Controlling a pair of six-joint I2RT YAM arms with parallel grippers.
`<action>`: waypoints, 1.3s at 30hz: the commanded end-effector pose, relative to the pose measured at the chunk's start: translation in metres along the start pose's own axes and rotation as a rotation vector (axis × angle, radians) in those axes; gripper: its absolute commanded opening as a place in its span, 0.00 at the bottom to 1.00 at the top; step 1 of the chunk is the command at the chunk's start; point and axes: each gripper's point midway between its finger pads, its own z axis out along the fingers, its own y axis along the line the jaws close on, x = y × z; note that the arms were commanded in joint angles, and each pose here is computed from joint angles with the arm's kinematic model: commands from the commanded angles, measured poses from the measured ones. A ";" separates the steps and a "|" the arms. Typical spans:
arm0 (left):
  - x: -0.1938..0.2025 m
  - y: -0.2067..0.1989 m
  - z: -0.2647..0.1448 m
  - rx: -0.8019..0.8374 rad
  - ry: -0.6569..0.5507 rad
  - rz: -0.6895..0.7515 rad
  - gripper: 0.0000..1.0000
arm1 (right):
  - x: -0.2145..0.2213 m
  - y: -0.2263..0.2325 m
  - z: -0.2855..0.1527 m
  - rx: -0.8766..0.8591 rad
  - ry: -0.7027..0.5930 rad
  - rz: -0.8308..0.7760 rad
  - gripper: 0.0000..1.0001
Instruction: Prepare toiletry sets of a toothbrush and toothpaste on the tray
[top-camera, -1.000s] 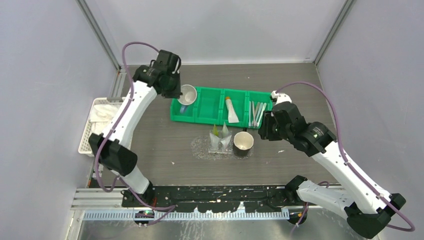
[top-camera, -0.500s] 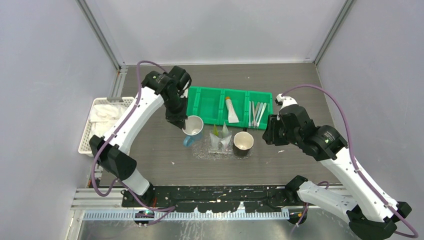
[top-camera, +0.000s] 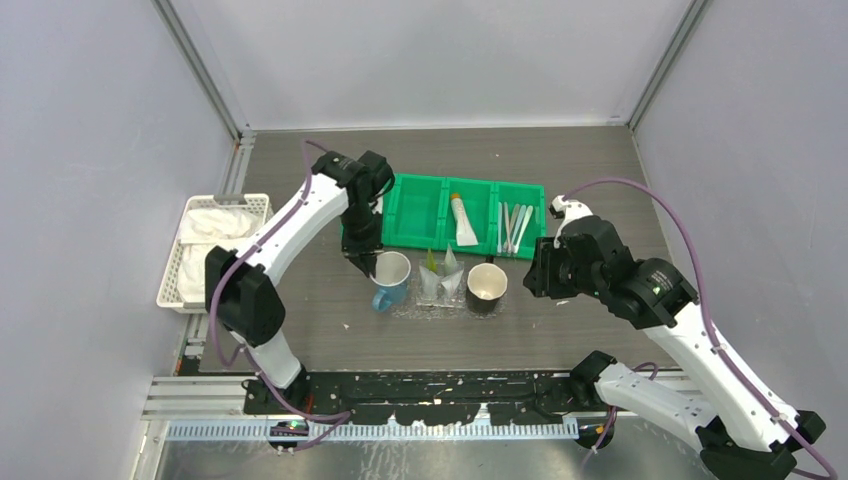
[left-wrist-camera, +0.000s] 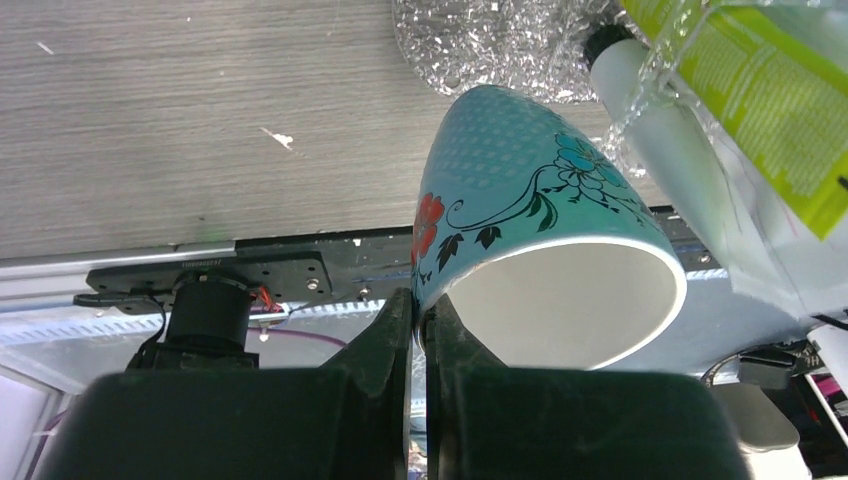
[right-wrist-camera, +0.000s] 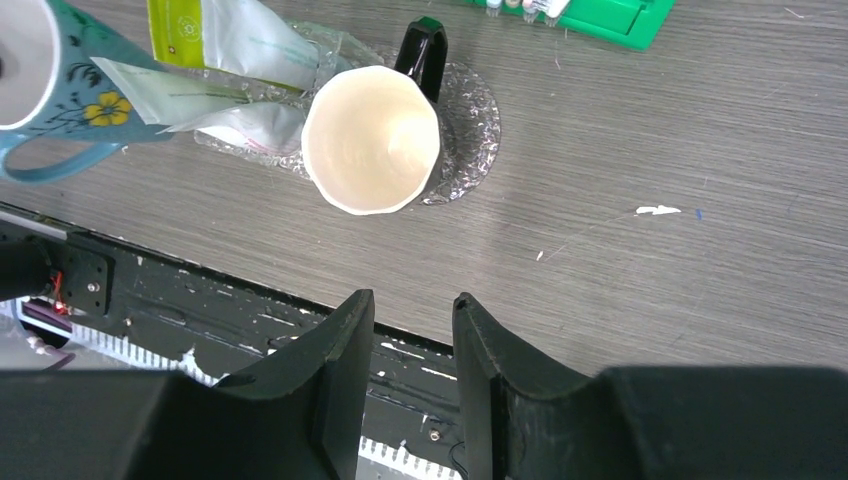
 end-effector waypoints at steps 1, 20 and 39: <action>-0.009 -0.013 0.008 0.061 -0.020 -0.017 0.01 | -0.006 0.008 -0.006 -0.054 -0.039 -0.014 0.41; -0.045 -0.014 0.056 0.048 -0.155 -0.063 0.01 | -0.002 0.009 -0.006 -0.073 -0.048 -0.010 0.41; -0.028 -0.008 0.051 0.038 -0.147 -0.062 0.07 | -0.001 0.009 -0.002 -0.072 -0.039 -0.011 0.40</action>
